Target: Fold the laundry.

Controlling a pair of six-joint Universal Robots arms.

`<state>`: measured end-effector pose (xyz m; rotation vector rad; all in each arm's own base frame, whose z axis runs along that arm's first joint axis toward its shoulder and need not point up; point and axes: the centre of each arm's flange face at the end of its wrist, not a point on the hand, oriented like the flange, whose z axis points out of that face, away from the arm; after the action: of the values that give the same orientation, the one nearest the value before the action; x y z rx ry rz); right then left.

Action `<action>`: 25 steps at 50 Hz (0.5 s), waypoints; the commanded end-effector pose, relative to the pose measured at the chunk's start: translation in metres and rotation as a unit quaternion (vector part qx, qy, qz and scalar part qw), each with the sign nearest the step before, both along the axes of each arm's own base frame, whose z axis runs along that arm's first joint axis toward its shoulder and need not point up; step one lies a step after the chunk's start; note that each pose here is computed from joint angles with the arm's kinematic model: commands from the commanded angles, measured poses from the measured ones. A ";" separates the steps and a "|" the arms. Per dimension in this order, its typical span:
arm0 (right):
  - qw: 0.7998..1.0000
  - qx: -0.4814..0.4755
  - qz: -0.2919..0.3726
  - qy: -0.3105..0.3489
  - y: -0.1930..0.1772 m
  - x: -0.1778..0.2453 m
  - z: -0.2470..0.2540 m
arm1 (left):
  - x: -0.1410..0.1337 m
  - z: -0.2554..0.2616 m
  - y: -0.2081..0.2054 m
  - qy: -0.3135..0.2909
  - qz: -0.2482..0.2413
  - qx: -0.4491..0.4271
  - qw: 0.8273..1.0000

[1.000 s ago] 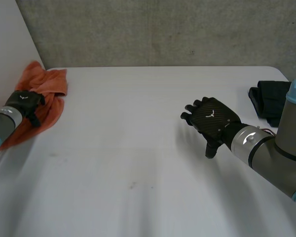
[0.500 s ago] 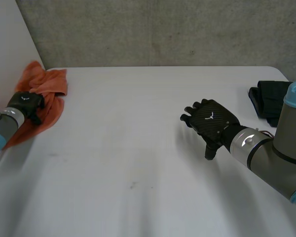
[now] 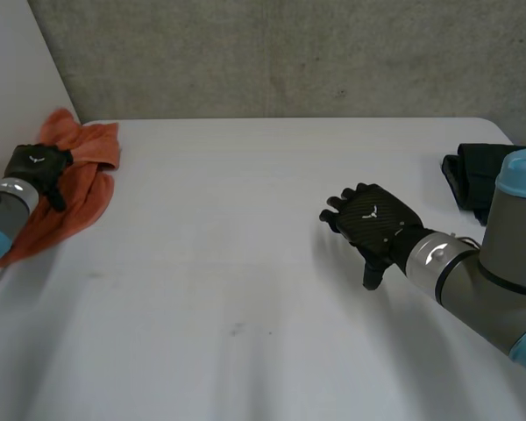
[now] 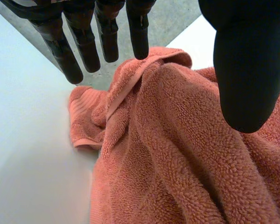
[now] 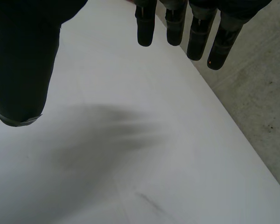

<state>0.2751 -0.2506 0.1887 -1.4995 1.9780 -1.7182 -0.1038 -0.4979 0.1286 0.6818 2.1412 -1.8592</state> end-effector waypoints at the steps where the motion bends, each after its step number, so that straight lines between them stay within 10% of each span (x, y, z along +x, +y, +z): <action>1: 1.000 0.002 0.000 0.001 -0.002 0.001 -0.004 | 0.000 -0.019 -0.005 0.001 -0.001 0.008 1.000; 14: 1.000 0.007 -0.001 0.003 -0.005 0.001 -0.010 | -0.008 -0.013 -0.010 -0.005 0.014 -0.017 1.000; 25: 1.000 -0.002 -0.026 0.002 -0.016 -0.009 -0.004 | -0.111 0.112 0.064 0.080 -0.047 -0.163 0.982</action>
<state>0.2736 -0.2584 0.1805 -1.4918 2.0049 -1.7088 -0.1480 -0.4898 0.1724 0.5802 1.9317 -2.0340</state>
